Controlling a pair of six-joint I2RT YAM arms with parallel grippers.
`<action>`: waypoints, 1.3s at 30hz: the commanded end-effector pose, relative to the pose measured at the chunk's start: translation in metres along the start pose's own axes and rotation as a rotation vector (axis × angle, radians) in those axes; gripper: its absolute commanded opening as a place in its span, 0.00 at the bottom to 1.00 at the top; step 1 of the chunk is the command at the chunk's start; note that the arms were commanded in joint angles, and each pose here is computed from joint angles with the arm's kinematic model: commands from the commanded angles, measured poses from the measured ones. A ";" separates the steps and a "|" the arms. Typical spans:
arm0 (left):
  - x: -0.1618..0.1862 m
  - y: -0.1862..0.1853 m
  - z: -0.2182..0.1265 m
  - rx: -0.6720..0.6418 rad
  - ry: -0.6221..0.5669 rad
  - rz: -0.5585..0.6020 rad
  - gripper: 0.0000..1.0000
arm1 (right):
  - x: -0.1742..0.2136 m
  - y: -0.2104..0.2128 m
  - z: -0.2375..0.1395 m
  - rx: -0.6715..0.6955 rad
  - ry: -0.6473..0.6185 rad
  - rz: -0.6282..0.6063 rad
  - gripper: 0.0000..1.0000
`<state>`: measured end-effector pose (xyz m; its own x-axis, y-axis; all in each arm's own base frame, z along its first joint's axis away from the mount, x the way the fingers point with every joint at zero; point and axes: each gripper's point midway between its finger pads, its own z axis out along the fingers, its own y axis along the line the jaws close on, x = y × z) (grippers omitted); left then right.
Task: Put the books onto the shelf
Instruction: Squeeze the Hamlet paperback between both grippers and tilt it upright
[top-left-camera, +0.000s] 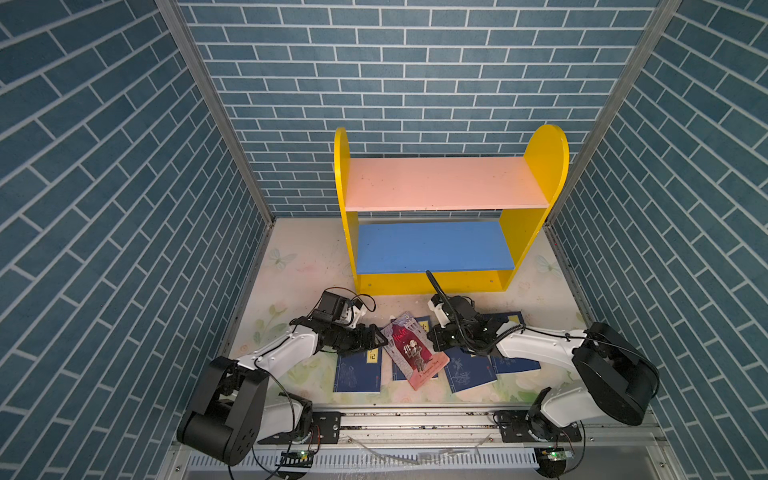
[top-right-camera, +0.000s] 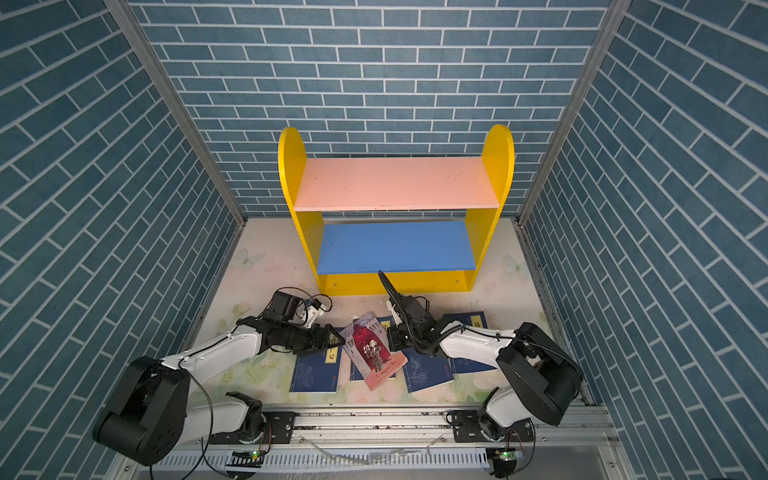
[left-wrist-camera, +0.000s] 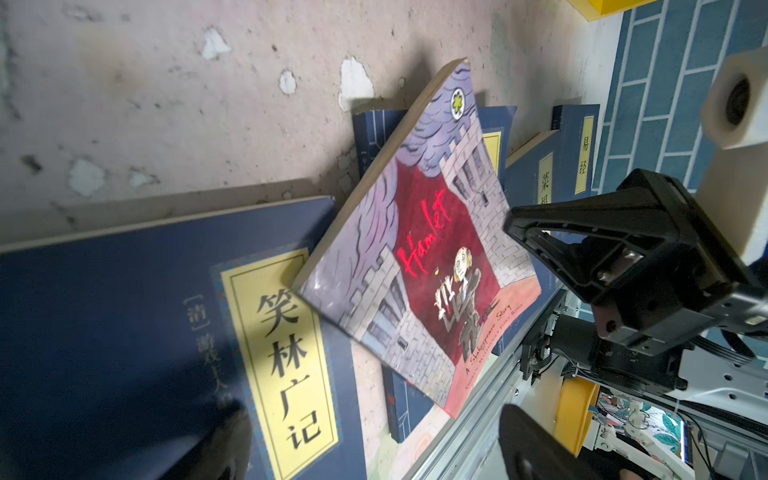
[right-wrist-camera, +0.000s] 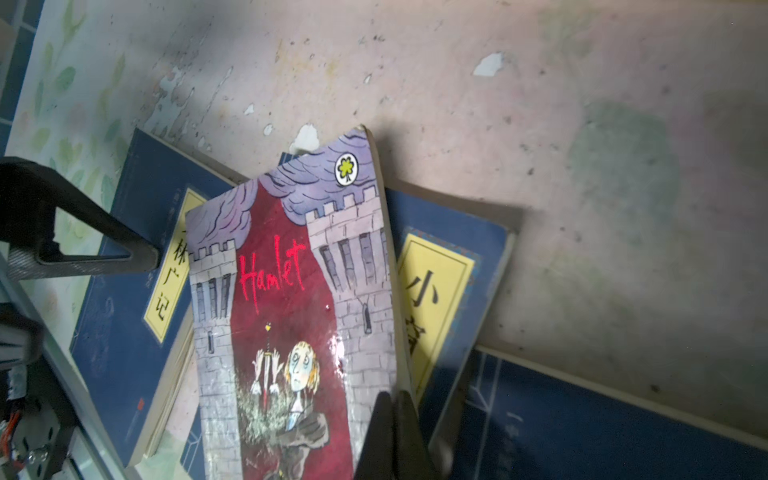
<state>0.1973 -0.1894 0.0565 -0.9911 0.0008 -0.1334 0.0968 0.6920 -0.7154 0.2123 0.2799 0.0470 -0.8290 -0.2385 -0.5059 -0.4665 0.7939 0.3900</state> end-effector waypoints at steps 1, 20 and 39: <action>-0.004 -0.006 0.003 0.023 0.010 0.024 0.92 | 0.005 -0.022 -0.008 0.100 -0.021 0.055 0.00; -0.020 -0.024 0.040 0.083 0.066 0.116 0.86 | -0.016 0.005 -0.008 -0.062 -0.096 0.254 0.00; -0.041 -0.042 0.044 0.170 -0.004 0.182 0.79 | 0.013 -0.003 0.009 -0.055 0.001 0.299 0.00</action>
<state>0.2315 -0.2455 0.0483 -0.9711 0.1147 -0.2094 0.2366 0.5793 -0.7800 0.2147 0.2822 0.0464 -0.9119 0.0046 -0.4103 -0.2469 0.7925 0.5577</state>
